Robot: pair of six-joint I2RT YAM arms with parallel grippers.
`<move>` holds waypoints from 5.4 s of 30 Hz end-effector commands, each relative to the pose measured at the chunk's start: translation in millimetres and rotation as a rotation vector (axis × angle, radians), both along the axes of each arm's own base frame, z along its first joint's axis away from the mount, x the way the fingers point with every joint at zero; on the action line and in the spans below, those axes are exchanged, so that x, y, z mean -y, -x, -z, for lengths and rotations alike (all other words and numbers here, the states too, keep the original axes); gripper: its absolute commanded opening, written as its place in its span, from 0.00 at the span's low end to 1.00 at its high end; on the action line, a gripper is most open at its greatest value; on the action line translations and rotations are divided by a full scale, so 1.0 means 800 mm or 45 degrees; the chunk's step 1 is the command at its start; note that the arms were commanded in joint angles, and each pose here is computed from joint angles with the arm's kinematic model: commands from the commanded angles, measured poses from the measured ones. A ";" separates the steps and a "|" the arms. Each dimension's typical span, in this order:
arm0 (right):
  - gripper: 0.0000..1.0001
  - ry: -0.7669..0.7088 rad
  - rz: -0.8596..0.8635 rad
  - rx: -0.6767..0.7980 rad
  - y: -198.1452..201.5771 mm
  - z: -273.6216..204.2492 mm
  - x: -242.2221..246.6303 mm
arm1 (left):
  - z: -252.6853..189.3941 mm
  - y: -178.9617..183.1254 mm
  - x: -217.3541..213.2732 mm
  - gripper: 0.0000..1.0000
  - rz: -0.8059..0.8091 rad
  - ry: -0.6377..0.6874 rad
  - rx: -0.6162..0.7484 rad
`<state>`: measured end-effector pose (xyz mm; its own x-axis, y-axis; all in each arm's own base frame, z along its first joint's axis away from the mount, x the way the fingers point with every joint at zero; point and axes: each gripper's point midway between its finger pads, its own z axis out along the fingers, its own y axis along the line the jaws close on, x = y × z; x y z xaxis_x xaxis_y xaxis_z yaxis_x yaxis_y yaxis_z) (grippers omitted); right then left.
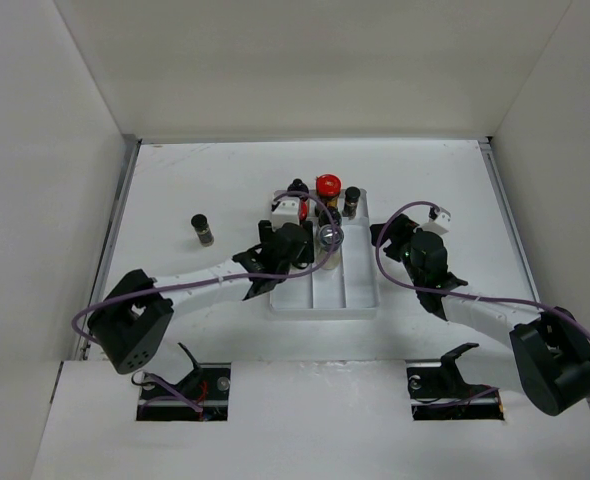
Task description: Organize the condiment bottles
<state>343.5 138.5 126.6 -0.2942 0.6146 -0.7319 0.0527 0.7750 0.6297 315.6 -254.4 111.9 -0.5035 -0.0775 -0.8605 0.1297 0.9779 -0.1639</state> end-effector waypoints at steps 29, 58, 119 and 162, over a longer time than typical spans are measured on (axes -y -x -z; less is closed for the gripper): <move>0.77 -0.044 -0.037 0.097 -0.014 -0.033 -0.015 | -0.033 -0.076 -0.272 0.74 -0.833 -0.067 0.147; 0.77 -0.043 -0.044 0.081 -0.016 -0.028 -0.018 | -0.028 -0.107 -0.302 0.33 -0.926 -0.039 0.177; 0.77 -0.036 -0.031 0.100 -0.012 -0.034 -0.013 | 0.005 0.093 -0.004 0.45 0.200 0.009 0.031; 0.15 0.006 0.083 0.065 -0.015 -0.023 0.015 | 0.013 -0.038 -0.282 1.00 -0.923 0.535 -0.007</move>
<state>347.0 132.9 134.0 -0.2673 0.6175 -0.7398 0.0595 0.7769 0.6269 325.1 -15.7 77.4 -0.2611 -0.6628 -0.7018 -0.5656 0.6942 -0.4452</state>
